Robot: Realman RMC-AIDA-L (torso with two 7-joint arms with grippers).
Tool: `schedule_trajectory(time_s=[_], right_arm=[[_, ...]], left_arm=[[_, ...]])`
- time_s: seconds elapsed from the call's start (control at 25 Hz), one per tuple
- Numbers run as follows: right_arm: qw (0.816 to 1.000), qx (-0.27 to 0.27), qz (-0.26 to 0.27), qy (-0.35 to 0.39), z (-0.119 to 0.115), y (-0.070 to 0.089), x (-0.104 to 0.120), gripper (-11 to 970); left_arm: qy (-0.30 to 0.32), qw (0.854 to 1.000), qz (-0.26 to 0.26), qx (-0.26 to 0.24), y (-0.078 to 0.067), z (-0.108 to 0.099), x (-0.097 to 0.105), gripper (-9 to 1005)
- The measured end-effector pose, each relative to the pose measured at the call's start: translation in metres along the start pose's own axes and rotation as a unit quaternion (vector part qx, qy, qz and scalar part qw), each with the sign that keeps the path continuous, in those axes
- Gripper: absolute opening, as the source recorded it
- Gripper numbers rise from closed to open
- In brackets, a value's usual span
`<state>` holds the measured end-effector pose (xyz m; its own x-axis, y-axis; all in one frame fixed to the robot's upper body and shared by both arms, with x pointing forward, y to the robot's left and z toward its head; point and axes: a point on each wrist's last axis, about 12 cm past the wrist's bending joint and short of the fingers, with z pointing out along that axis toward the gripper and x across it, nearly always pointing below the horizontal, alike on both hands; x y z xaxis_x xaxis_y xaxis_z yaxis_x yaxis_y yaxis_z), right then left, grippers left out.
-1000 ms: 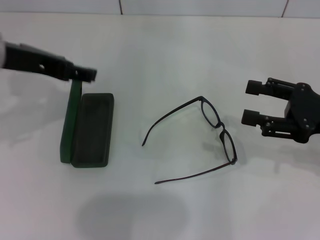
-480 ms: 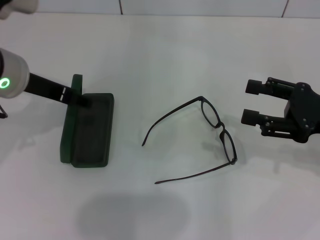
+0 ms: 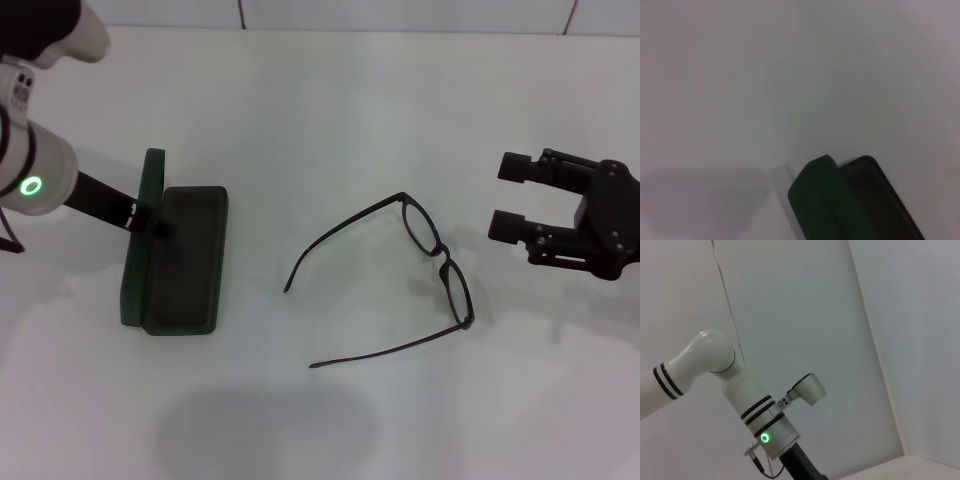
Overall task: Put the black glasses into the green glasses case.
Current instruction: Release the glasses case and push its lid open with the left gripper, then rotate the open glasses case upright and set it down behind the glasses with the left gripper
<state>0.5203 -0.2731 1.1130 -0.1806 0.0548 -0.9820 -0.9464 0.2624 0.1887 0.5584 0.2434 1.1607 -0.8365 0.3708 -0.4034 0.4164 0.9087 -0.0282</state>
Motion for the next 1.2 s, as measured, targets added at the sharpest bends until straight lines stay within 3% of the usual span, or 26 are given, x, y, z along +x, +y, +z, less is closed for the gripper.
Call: schedule_trajectory(time_s=[0.4, 0.72, 0.88, 1.0, 1.2], right_arm=[[1.0, 0.001, 0.003, -0.003, -0.001, 0.002, 0.002, 766], [1.0, -0.015, 0.002, -0.007, -0.002, 0.005, 0.0, 765], [0.995, -0.093, -0.026, -0.01, -0.006, 0.02, -0.005, 765], [0.986, -0.161, -0.037, -0.01, -0.009, 0.033, -0.009, 764], [0.977, -0.209, -0.028, -0.012, -0.01, 0.043, -0.008, 764]], left_arm=[[-0.001, 1.0, 0.014, 0.001, -0.003, -0.002, -0.003, 342], [-0.021, 0.999, 0.036, -0.004, -0.006, -0.012, -0.01, 224], [-0.059, 0.994, 0.09, -0.015, -0.014, -0.027, -0.024, 202], [-0.096, 0.977, 0.188, -0.024, -0.029, -0.031, -0.04, 214], [-0.159, 0.918, 0.36, -0.047, -0.063, -0.016, -0.064, 234]])
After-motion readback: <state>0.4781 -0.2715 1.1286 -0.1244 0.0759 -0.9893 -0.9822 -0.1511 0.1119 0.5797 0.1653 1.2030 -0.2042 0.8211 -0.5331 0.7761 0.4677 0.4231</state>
